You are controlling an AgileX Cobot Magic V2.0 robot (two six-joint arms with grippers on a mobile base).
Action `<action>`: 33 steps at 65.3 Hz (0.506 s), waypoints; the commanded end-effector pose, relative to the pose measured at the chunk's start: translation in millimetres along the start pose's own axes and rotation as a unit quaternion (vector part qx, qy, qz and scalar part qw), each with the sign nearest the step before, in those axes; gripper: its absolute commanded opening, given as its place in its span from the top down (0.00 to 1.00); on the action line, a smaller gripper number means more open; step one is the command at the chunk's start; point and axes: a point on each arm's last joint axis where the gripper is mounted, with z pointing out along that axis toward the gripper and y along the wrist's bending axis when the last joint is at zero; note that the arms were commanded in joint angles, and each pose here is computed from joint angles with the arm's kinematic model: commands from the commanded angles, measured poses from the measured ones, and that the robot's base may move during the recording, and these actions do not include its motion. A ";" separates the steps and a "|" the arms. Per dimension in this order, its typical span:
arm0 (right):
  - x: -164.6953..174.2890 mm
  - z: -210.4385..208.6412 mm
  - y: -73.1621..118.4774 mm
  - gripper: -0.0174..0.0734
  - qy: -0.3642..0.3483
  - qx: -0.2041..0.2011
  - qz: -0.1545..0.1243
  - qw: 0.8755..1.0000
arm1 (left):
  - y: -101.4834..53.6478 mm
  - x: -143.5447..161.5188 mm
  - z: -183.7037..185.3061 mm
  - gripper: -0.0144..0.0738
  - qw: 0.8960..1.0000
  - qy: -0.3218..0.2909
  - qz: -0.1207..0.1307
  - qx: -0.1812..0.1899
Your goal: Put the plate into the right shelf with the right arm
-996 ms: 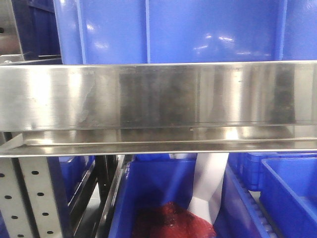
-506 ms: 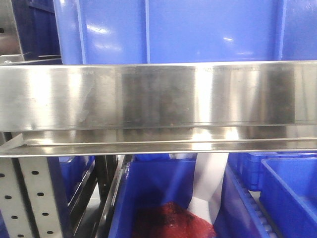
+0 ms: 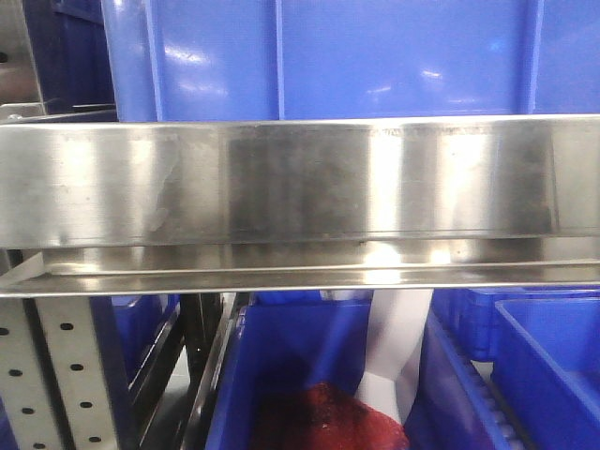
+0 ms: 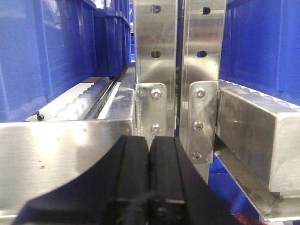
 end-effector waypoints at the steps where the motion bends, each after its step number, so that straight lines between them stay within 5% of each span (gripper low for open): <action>1: -15.2 -2.3 -0.1 0.75 -0.050 0.000 -0.007 0.999 | 1.8 -5.7 -1.0 0.89 0.999 -0.044 -0.002 -0.010; 16: -9.4 1.7 0.8 0.75 -0.048 0.002 0.009 0.999 | 1.8 -5.7 -1.0 0.89 0.999 -0.044 -0.002 -0.010; 33: 33.2 15.8 -7.8 0.75 -0.067 0.097 0.029 0.993 | 1.8 -5.7 -1.0 0.89 0.999 -0.044 -0.002 -0.010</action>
